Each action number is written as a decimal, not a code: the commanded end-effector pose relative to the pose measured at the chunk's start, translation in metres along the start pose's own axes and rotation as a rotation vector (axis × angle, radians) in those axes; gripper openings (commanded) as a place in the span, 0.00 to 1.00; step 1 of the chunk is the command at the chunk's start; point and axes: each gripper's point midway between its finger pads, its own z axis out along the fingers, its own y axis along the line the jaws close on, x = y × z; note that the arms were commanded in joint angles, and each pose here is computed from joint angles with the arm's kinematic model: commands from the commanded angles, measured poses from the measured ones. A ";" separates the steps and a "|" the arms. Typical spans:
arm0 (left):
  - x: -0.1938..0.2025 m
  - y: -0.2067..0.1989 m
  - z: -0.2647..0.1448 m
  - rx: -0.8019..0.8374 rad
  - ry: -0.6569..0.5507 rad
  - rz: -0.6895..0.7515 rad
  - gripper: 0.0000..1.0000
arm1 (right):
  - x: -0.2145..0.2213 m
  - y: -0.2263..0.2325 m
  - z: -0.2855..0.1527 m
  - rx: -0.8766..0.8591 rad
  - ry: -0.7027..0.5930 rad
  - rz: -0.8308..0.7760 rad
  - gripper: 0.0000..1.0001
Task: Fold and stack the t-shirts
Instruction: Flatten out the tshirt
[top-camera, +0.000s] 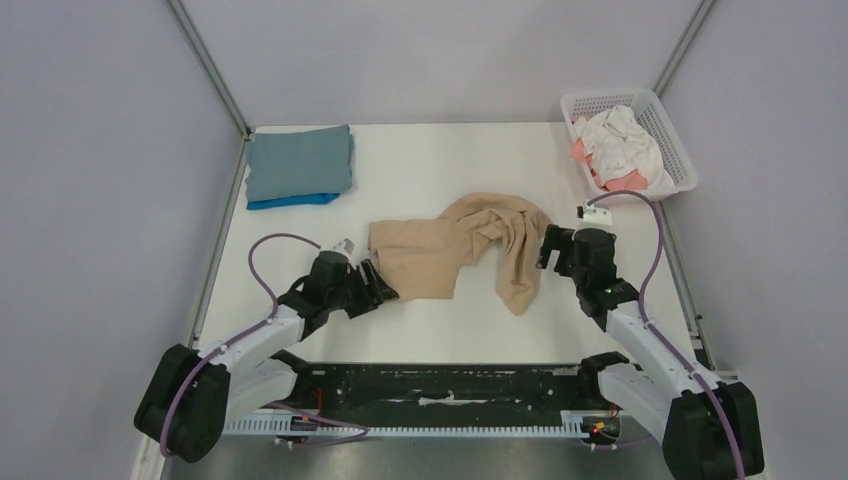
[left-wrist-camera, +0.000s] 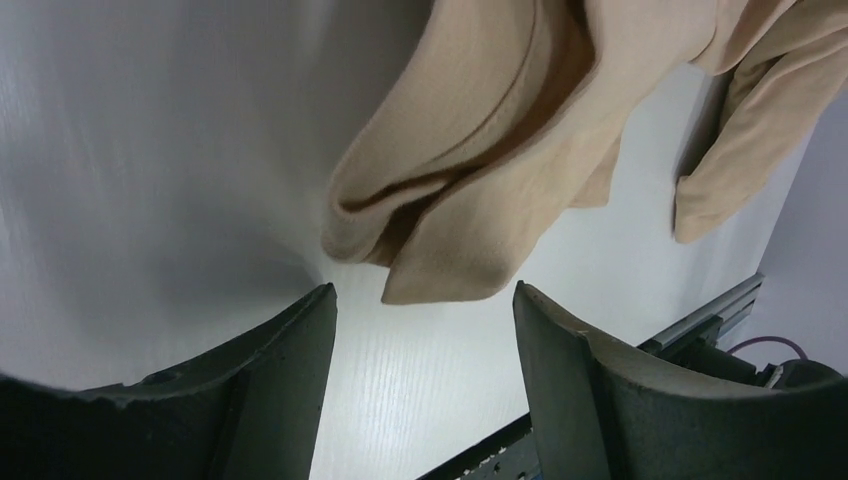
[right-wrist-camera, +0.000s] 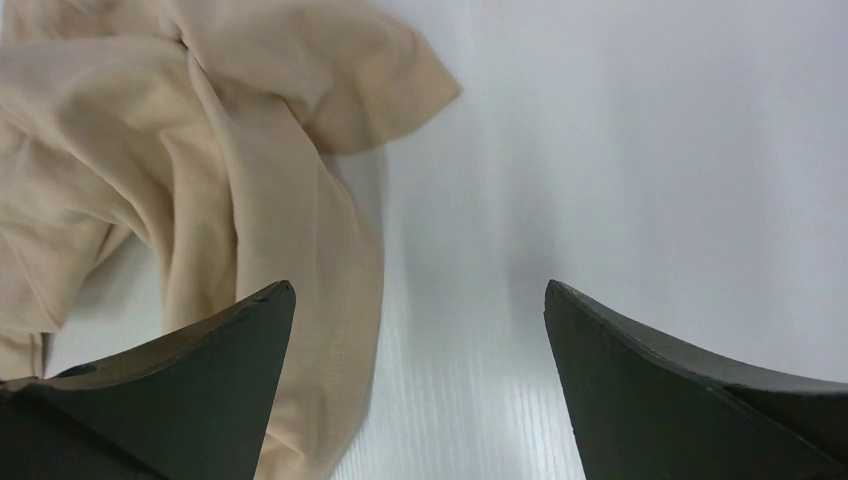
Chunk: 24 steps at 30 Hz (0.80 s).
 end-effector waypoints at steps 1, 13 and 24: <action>-0.028 -0.027 0.010 0.099 -0.104 -0.005 0.68 | -0.007 0.004 -0.003 -0.021 -0.058 0.054 0.98; -0.025 -0.065 0.007 0.256 -0.077 -0.032 0.54 | 0.000 -0.001 -0.002 -0.004 -0.049 0.052 0.98; -0.020 -0.062 0.003 0.177 -0.048 -0.055 0.53 | 0.008 -0.003 0.001 0.007 -0.023 0.046 0.98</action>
